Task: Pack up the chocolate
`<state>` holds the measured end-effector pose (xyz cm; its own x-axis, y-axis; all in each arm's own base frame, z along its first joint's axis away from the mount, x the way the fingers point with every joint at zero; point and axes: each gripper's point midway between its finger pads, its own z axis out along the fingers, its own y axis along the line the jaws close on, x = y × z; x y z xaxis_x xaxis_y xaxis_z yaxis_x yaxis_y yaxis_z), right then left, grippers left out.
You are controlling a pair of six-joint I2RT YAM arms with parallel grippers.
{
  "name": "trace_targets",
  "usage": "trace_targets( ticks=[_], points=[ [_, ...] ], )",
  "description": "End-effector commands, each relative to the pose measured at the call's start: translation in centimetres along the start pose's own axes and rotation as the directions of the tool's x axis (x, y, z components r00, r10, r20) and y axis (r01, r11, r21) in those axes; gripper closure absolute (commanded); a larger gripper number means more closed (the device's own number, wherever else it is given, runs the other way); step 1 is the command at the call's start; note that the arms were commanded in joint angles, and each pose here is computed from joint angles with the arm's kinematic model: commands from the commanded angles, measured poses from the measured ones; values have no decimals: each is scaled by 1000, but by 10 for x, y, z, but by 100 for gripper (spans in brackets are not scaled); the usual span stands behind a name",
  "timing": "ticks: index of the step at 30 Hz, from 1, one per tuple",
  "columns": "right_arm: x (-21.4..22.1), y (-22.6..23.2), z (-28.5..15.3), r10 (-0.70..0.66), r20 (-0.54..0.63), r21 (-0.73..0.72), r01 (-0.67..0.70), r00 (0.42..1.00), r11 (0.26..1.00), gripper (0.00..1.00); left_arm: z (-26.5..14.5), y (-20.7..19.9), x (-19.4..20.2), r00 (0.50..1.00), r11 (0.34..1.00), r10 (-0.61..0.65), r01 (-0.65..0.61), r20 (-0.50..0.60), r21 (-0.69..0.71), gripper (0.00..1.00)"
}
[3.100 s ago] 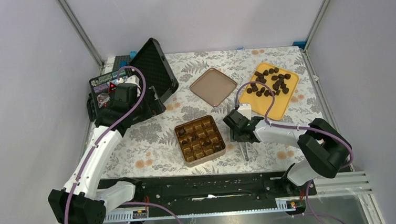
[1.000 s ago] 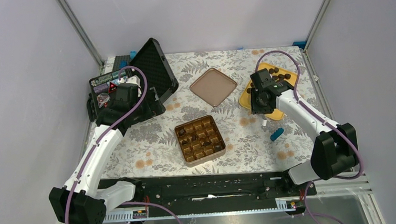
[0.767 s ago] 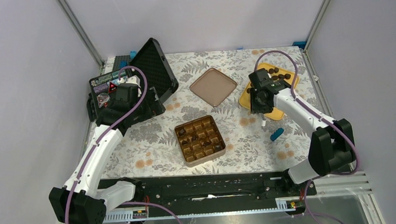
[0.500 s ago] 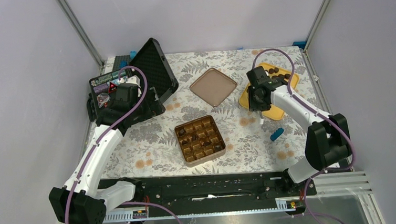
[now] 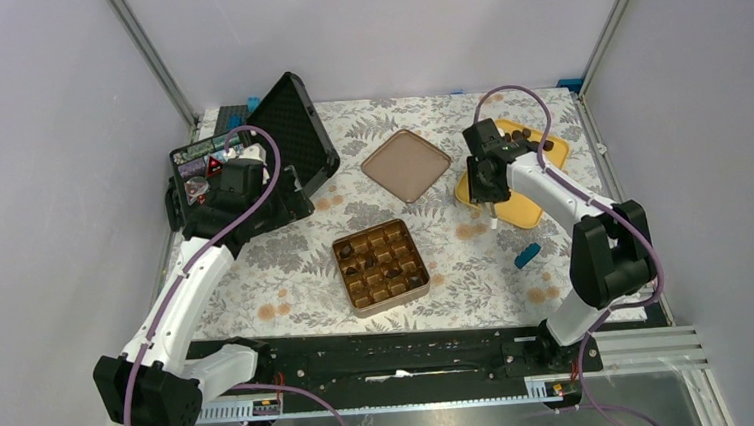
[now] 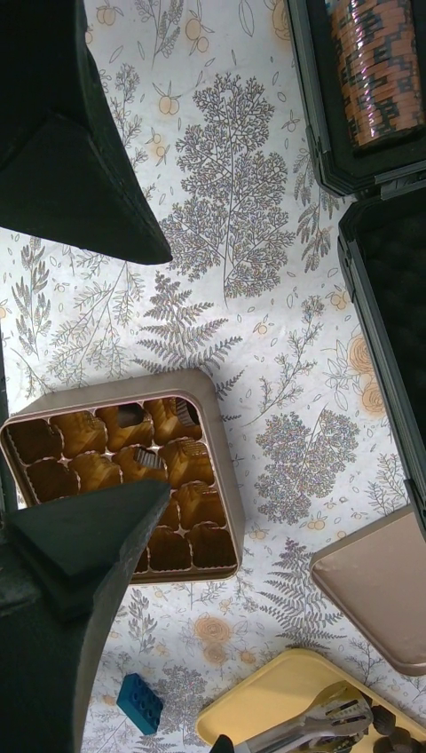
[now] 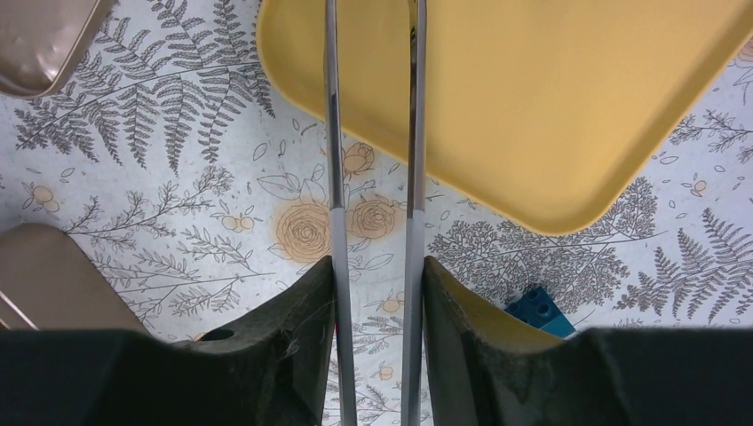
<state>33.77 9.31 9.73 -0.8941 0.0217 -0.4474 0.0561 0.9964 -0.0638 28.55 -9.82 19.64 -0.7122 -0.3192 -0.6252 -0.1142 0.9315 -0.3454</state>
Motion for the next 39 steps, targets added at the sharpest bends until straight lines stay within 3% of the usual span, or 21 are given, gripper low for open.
trace_targets(
  ticks=[1,21,31,39],
  points=[
    [-25,-5,-5,1,68,31,-4,998,1000,56,-1,-2,-15,998,1000,7,-7,62,4,1],
    [-27,-4,15,-20,34,69,18,999,997,55,-1,-3,-16,998,1000,10,-10,60,9,1],
    [-25,-9,-2,-2,74,56,-3,997,998,77,-2,-4,-17,998,1000,13,-14,59,13,1],
    [-10,-19,-39,31,115,19,-33,993,999,78,-3,-4,-17,998,1000,12,-12,62,13,1]
  ],
)
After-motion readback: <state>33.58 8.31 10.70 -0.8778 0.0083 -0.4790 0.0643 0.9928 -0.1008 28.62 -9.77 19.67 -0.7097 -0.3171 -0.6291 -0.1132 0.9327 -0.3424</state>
